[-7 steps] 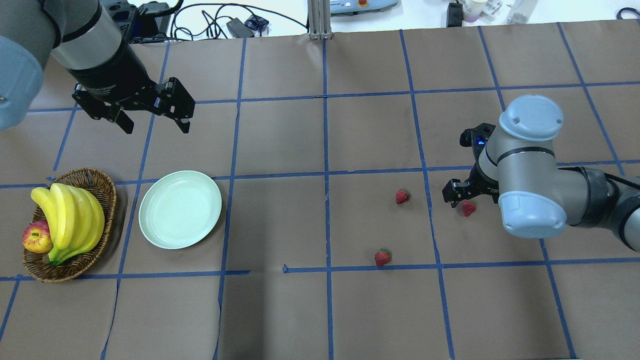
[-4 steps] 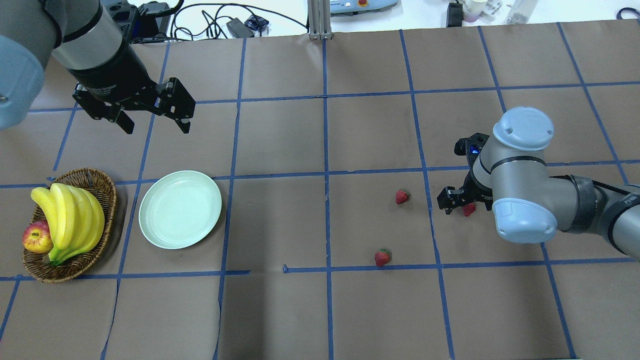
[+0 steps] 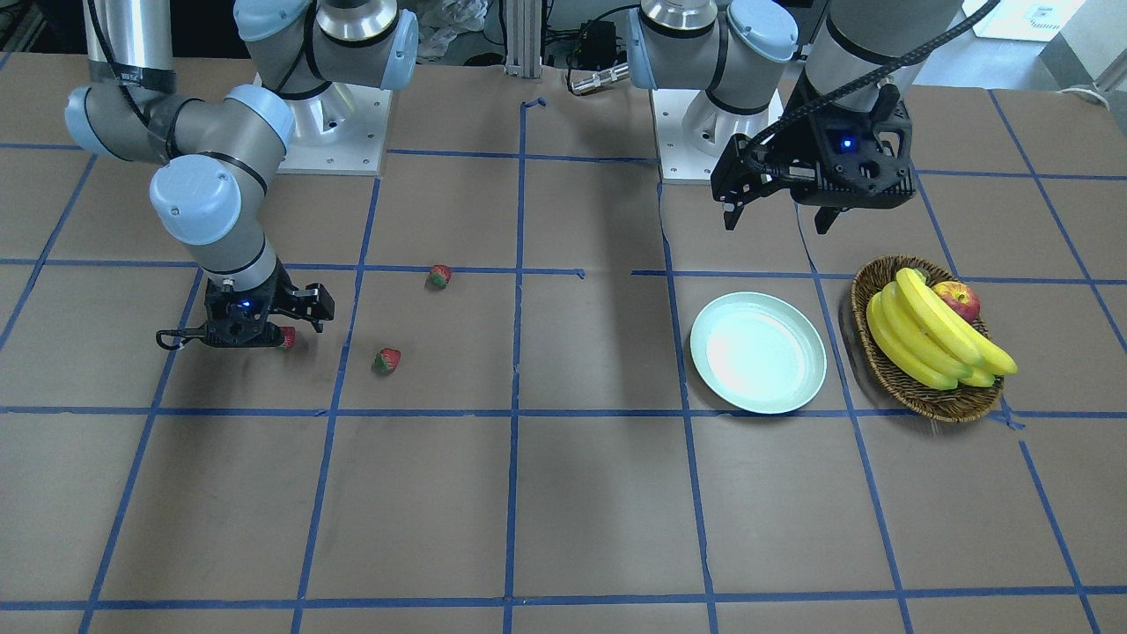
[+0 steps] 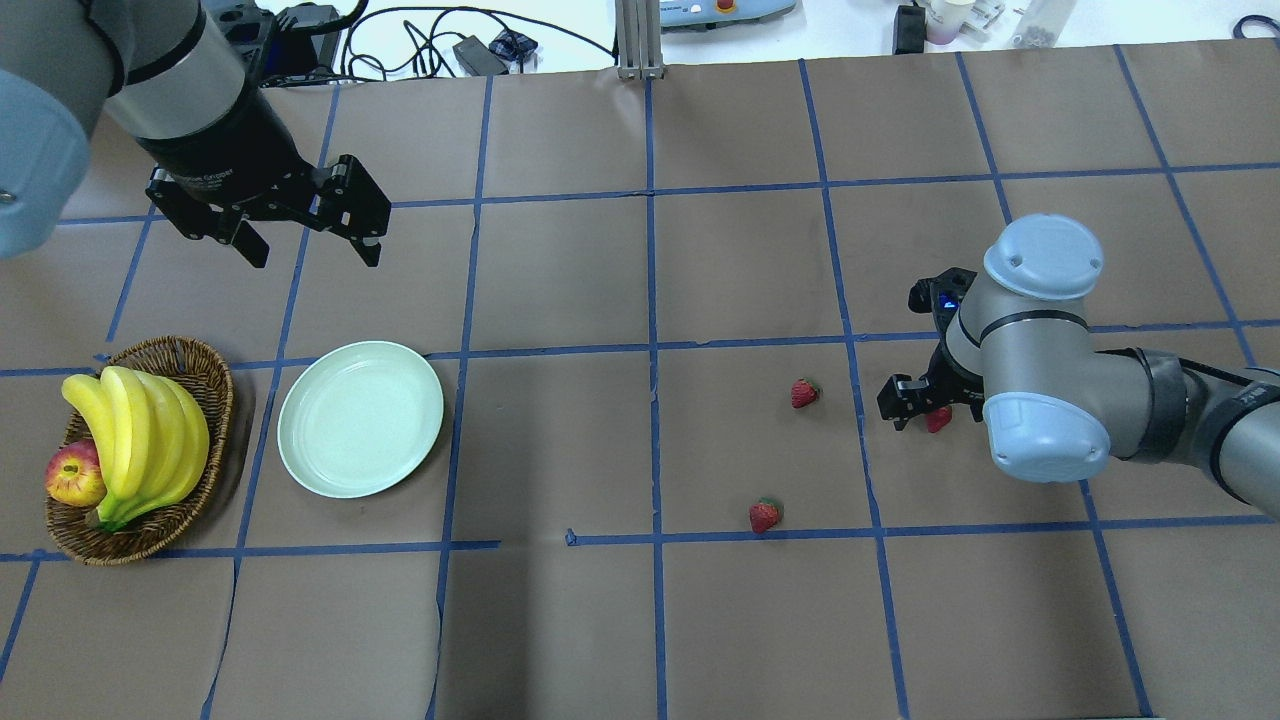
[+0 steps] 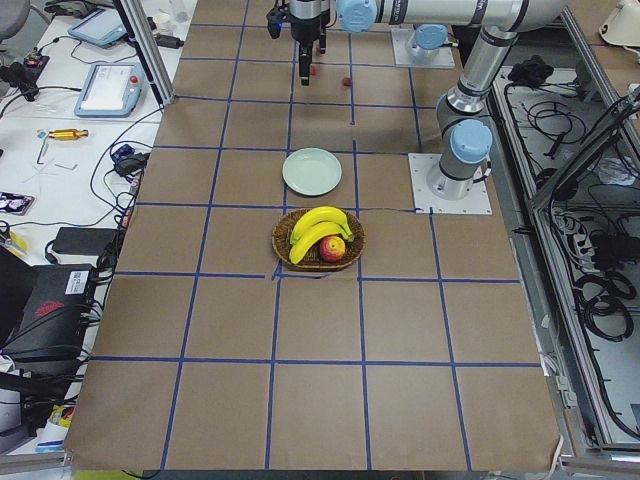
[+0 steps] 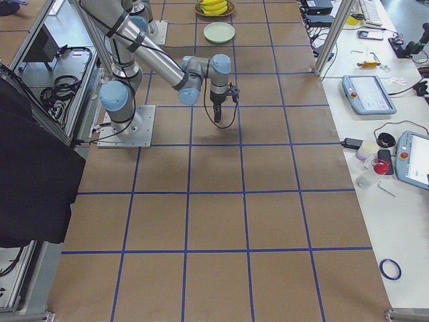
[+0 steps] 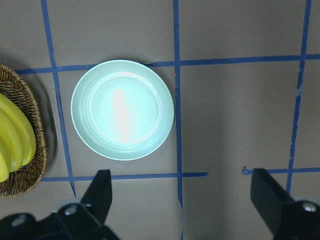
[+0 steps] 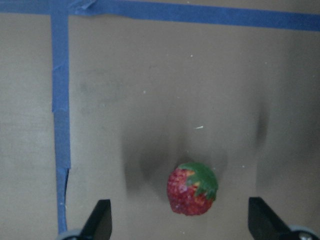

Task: Collect all strawberries into plate
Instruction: 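Move the right gripper down to the strawberry farthest from the plate, then close the right gripper on the strawberry and lift it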

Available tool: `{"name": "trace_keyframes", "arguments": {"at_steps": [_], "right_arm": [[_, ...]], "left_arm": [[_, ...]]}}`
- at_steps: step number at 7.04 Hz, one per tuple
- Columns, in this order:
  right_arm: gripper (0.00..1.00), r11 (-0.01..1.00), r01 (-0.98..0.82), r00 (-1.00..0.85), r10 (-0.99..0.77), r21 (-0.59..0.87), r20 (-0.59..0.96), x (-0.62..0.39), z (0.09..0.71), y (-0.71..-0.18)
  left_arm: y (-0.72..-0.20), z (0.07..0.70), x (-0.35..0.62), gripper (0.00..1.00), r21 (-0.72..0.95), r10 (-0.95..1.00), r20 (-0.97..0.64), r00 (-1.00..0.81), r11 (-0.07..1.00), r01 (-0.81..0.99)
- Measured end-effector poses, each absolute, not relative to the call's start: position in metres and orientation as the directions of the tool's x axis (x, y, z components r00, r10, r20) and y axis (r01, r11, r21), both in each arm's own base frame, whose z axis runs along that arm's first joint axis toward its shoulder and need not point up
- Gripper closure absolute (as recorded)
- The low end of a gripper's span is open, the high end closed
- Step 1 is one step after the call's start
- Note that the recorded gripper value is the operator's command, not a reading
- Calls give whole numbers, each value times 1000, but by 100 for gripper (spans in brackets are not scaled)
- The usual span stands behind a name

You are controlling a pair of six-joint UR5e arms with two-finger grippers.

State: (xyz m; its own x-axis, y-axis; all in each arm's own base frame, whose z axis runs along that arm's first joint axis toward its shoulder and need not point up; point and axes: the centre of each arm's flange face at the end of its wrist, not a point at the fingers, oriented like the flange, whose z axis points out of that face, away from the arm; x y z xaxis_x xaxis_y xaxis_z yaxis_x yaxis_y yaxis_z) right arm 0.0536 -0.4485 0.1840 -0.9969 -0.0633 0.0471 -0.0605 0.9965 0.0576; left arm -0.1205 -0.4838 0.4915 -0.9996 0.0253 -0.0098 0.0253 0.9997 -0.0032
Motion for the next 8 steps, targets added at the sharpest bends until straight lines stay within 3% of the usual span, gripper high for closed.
{"name": "trace_keyframes", "arguments": {"at_steps": [4, 8], "right_arm": [[70, 997, -60, -997, -63, 53, 47, 48, 179, -451], [74, 997, -71, -996, -72, 26, 56, 46, 188, -458]], "left_arm": [[-484, 491, -120, 0, -3, 25, -10, -1000, 1000, 25], [-484, 491, -120, 0, -2, 25, -10, -1000, 1000, 25]]}}
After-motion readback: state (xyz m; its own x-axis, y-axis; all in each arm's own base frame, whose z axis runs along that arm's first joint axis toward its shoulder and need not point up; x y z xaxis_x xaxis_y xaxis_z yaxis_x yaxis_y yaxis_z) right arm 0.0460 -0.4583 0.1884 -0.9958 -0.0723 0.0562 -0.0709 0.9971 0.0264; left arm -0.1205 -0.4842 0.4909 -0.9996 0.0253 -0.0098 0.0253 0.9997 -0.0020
